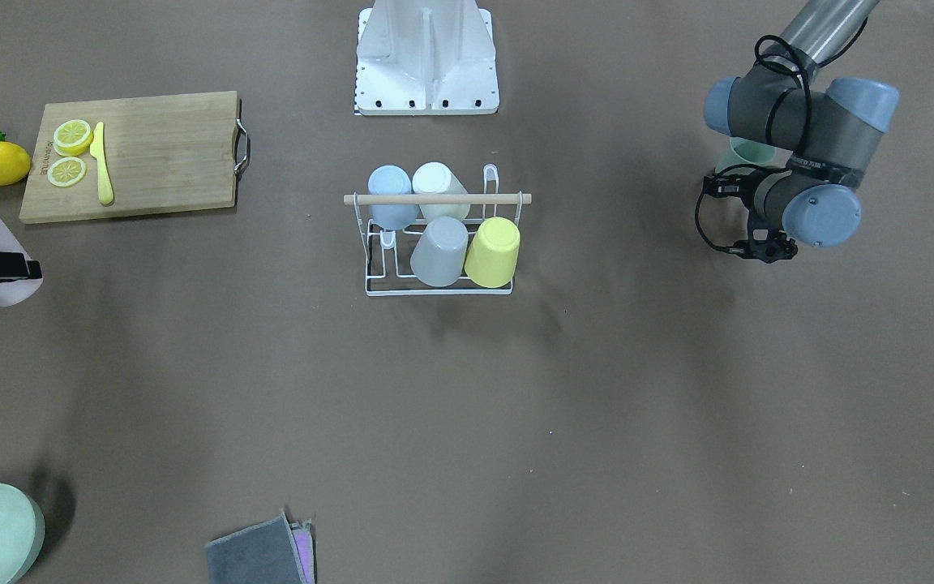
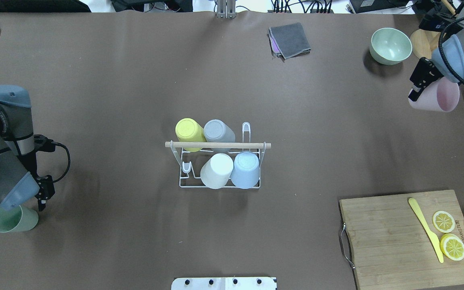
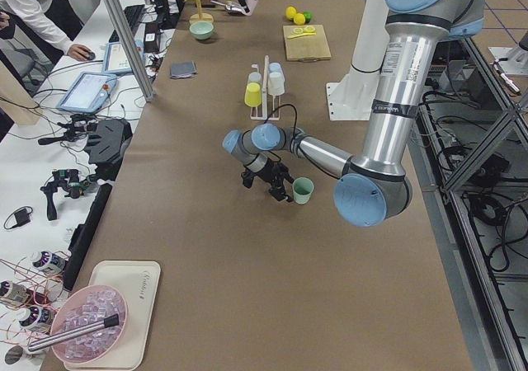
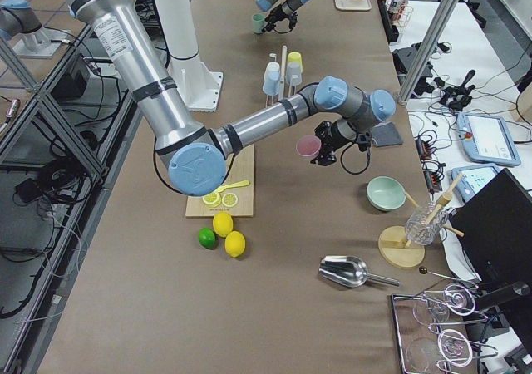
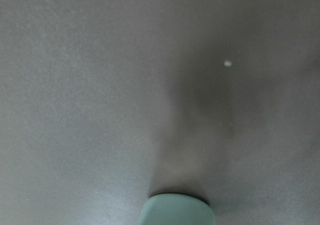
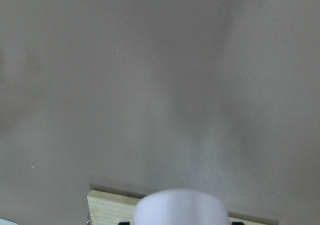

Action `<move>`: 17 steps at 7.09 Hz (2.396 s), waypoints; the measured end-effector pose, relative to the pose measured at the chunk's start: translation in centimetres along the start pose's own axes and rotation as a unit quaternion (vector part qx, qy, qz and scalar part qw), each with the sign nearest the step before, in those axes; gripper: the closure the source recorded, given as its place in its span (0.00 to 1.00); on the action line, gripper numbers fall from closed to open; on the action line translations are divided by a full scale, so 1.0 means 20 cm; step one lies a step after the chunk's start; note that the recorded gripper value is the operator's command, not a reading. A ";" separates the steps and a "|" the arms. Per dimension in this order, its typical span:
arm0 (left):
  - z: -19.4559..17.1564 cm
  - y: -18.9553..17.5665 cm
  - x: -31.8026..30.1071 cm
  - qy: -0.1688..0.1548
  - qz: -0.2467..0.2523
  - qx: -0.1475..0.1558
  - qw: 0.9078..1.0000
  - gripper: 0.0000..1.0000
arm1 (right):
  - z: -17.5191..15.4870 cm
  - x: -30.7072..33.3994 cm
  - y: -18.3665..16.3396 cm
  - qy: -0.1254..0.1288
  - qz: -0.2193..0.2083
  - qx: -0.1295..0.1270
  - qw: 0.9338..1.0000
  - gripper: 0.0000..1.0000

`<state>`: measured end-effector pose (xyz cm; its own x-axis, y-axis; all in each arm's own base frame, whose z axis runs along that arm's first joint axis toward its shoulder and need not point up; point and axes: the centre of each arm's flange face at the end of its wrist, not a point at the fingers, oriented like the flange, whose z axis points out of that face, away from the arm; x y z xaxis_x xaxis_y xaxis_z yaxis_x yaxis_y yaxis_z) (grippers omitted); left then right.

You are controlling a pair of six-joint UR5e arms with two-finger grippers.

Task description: Place cup on cup holder

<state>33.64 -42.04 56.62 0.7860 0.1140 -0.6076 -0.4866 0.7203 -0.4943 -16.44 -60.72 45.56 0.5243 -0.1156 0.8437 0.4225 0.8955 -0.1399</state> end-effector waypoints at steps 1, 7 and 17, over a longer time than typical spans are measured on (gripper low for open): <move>0.03 0.00 0.01 -0.002 0.001 -0.005 1.000 0.02 | 0.04 0.05 0.02 -0.004 -0.016 0.010 1.000 0.73; 0.14 0.03 0.01 -0.010 0.003 -0.023 1.000 0.03 | 0.27 0.28 0.03 0.009 -0.154 0.079 0.985 0.73; 0.29 0.16 -0.01 -0.009 0.032 -0.046 0.998 0.58 | 0.23 0.25 0.23 -0.161 -0.374 0.176 0.896 0.77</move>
<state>34.03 -35.84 58.76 0.7581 0.1711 -0.6293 -0.5691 0.6447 -0.5103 -15.26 -55.21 51.53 -0.0737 -0.6612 0.7466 0.2776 0.7054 0.6522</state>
